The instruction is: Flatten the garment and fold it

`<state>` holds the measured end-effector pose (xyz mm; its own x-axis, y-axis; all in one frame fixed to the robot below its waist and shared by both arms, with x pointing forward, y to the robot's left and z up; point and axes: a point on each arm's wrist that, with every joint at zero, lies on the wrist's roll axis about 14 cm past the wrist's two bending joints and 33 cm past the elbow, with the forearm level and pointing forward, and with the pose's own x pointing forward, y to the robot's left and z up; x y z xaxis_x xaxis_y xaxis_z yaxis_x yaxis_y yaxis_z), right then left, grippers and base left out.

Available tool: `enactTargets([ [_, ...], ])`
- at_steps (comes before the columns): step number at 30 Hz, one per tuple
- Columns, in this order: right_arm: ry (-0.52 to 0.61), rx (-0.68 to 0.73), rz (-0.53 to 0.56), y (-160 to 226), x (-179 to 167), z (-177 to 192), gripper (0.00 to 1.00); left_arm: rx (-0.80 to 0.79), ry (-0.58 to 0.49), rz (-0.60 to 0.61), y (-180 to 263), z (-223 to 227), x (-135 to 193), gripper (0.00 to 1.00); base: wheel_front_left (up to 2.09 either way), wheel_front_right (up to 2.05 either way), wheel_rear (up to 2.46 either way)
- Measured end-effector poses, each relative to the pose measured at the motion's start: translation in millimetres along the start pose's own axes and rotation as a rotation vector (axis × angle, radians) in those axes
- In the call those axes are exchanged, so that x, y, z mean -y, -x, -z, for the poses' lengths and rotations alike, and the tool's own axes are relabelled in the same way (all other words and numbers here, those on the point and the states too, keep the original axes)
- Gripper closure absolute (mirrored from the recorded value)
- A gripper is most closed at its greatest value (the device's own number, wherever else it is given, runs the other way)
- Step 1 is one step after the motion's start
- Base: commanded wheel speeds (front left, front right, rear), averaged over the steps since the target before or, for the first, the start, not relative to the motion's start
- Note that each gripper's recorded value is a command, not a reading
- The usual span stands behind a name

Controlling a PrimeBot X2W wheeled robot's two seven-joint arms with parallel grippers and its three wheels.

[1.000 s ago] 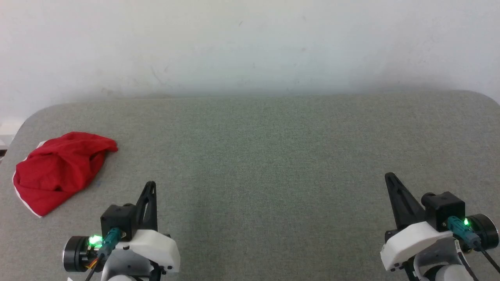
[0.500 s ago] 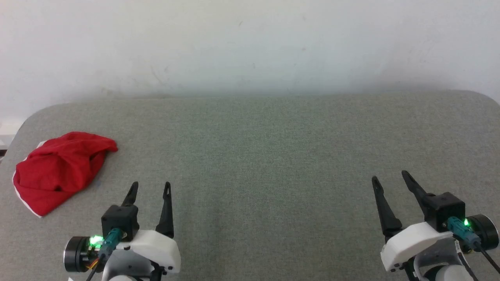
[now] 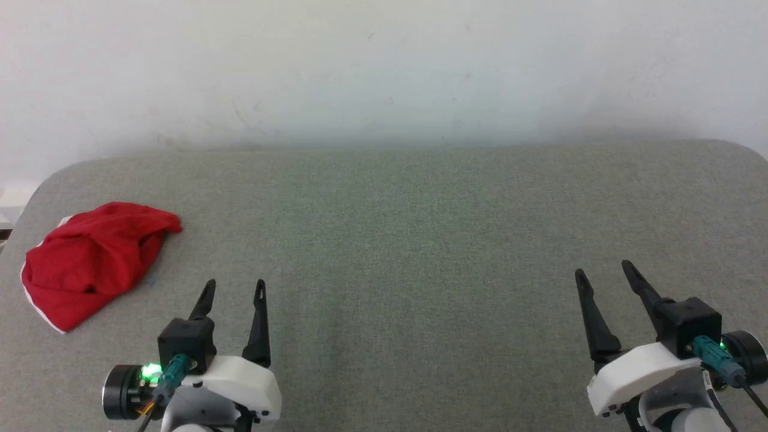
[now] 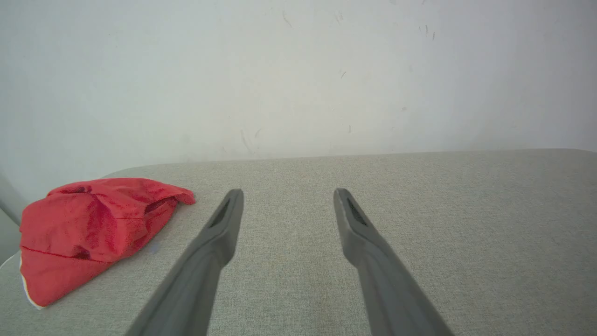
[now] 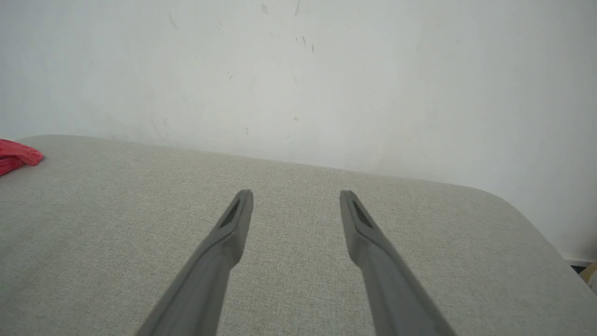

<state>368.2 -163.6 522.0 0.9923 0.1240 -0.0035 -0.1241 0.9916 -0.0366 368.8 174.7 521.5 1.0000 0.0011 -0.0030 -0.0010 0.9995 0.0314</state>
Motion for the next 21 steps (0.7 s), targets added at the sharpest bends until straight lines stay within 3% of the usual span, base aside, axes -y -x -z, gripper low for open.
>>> enactTargets([
  [21,-0.012,0.058,-0.074,-9,-24,-11,0.00,0.034,0.021,-0.059,10,-3,-15,0.00,0.00,0.00,0.00],
])
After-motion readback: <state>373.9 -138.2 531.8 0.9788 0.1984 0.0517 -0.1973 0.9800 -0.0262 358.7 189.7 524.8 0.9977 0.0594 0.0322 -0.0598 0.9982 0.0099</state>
